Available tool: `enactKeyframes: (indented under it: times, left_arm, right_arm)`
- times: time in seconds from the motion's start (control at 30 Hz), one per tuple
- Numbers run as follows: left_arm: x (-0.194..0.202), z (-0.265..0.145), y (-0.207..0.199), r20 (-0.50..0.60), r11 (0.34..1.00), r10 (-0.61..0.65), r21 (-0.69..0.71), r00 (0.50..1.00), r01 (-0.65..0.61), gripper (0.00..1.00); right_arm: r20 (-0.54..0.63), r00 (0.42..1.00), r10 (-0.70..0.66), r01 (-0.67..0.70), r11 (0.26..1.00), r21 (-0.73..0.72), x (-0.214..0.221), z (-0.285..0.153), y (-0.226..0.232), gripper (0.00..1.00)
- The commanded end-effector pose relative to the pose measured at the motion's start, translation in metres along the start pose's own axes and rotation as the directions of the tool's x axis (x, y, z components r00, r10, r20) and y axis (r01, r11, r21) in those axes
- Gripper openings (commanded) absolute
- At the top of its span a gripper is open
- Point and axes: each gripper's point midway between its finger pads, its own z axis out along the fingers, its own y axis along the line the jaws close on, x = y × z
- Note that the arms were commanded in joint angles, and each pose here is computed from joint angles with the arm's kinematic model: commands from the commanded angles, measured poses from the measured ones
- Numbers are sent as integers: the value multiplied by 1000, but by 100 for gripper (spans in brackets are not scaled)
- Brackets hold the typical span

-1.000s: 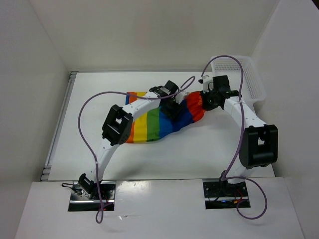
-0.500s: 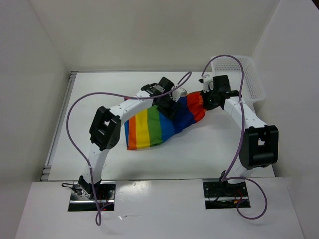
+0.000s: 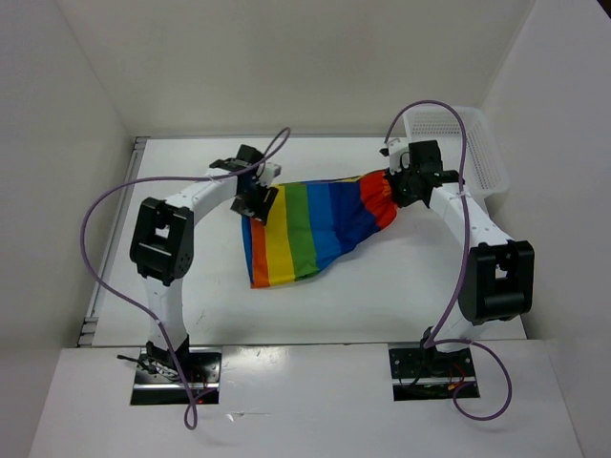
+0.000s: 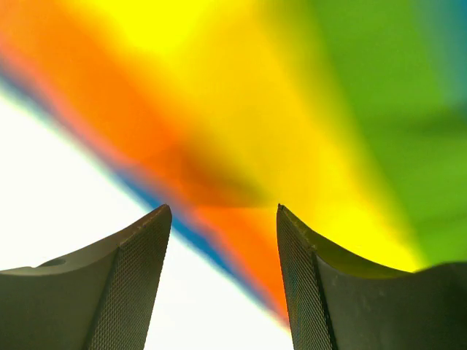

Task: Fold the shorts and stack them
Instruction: Fold the shorts

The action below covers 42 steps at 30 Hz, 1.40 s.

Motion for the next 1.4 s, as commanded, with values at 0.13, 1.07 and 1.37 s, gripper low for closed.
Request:
enactKeyframes:
  times: [0.13, 1.07, 1.37]
  left_arm:
    - [38, 1, 27, -55, 993, -102, 48, 993, 105, 67]
    - [40, 70, -18, -209, 900, -139, 380, 968, 211, 7]
    - [33, 72, -21, -198, 888, -139, 409, 970, 211, 7]
  right_arm:
    - [117, 990, -84, 73, 993, 88, -47, -22, -22, 0]
    - [132, 618, -775, 780, 626, 28, -105, -1, 186, 0]
    - [211, 545, -812, 838, 539, -87, -84, 11, 281, 0]
